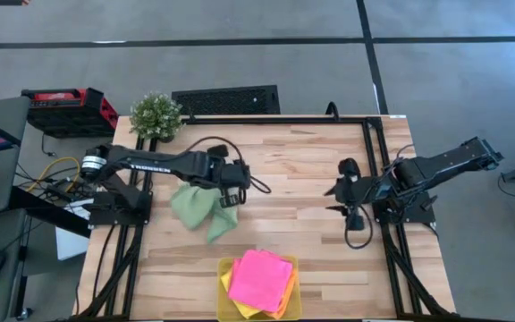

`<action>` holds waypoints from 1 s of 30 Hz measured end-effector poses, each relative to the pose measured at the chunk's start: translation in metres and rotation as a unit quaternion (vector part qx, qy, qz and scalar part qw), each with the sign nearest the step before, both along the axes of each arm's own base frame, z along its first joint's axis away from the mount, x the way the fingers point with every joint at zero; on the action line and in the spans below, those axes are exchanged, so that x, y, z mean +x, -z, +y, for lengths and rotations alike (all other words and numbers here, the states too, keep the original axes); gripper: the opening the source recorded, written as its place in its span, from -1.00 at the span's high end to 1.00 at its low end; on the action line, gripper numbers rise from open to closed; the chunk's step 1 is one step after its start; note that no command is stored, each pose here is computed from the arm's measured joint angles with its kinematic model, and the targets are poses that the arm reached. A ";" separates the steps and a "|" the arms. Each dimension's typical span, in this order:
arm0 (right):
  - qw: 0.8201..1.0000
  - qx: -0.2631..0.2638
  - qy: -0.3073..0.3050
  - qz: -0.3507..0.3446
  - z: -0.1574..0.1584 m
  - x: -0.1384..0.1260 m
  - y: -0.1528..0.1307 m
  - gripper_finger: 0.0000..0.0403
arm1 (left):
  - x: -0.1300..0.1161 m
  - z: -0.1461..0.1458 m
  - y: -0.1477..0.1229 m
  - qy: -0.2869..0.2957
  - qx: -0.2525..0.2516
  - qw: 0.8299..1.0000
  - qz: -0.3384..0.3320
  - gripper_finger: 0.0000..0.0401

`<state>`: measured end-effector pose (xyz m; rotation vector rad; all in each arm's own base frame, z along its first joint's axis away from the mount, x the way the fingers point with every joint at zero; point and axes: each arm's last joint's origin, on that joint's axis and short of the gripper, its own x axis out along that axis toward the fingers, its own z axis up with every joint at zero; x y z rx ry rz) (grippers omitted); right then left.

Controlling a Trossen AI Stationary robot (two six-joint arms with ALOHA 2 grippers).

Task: Fold microfiber towels
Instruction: Fold the green microfiber cloth

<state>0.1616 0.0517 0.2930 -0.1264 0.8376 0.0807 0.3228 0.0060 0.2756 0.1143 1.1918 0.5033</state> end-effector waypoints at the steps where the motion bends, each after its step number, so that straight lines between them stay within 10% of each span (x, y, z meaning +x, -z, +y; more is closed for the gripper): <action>1: 1.000 -0.017 -0.001 -0.010 0.000 0.003 0.000 -0.02 | 0.001 -0.001 -0.006 0.036 -0.005 0.999 0.010 1.00; 8: 0.994 -0.075 -0.021 -0.076 -0.001 0.043 0.002 -0.02 | 0.009 -0.005 -0.053 0.151 -0.023 0.988 -0.018 1.00; 30: 0.955 -0.128 0.074 -0.259 -0.027 0.152 0.031 -0.02 | 0.008 -0.004 -0.110 0.156 0.004 0.983 -0.098 1.00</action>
